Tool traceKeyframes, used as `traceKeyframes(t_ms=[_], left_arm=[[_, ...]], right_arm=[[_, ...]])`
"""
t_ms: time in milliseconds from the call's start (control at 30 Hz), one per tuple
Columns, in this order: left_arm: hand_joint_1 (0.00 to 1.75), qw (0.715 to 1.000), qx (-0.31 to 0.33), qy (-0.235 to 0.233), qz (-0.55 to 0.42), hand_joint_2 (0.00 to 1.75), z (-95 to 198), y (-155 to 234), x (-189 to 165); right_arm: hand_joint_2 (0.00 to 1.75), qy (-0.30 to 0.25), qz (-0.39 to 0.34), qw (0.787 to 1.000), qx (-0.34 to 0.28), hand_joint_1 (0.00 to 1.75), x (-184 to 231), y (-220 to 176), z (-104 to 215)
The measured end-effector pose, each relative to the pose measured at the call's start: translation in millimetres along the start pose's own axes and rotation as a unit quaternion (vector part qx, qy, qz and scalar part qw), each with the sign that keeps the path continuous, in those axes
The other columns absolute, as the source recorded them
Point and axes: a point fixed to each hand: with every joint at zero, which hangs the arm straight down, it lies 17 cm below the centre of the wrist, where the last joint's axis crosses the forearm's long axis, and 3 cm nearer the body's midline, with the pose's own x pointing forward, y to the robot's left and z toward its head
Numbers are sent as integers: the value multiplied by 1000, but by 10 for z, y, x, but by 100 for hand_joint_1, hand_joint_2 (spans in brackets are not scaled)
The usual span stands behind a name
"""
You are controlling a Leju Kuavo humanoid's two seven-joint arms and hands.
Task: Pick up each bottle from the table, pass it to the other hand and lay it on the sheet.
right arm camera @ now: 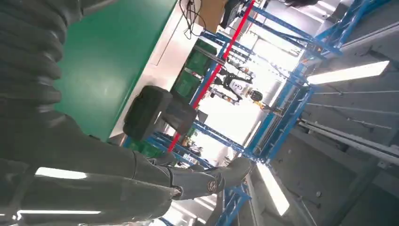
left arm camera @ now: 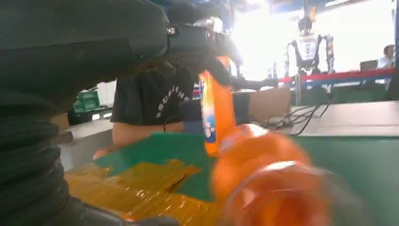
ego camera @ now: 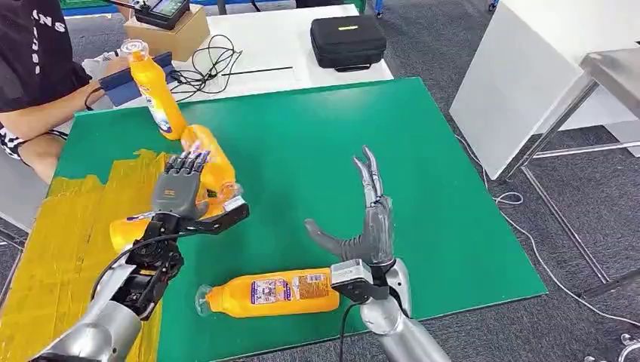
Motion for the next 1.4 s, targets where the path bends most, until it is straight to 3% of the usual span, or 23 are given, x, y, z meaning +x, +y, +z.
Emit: traceKeyframes(t_ms=[300,900,1100,1167,1233,1333,1400], left_arm=[[0,999,-20,29,26,175,3,-109,-209],[0,998,-23,40,32,175,11,-134,-288],[0,992,-20,25,123,175,68,-181,-225],[0,975,-30,10,219,175,131,-238,-127],[0,934,-21,-9,357,175,202,-178,9],[0,803,63,-12,592,175,181,381,-102],[0,749,101,-23,654,175,172,696,-208]], right_arm=[[175,5,-5,1000,19,0,10,98,-14],[175,8,-7,1000,26,0,4,125,-11],[175,6,-4,999,40,0,11,177,9],[175,4,5,999,48,0,13,205,30],[175,-6,37,998,58,0,21,231,50],[175,-40,114,989,84,0,68,305,93],[175,-54,150,982,102,0,73,358,131]])
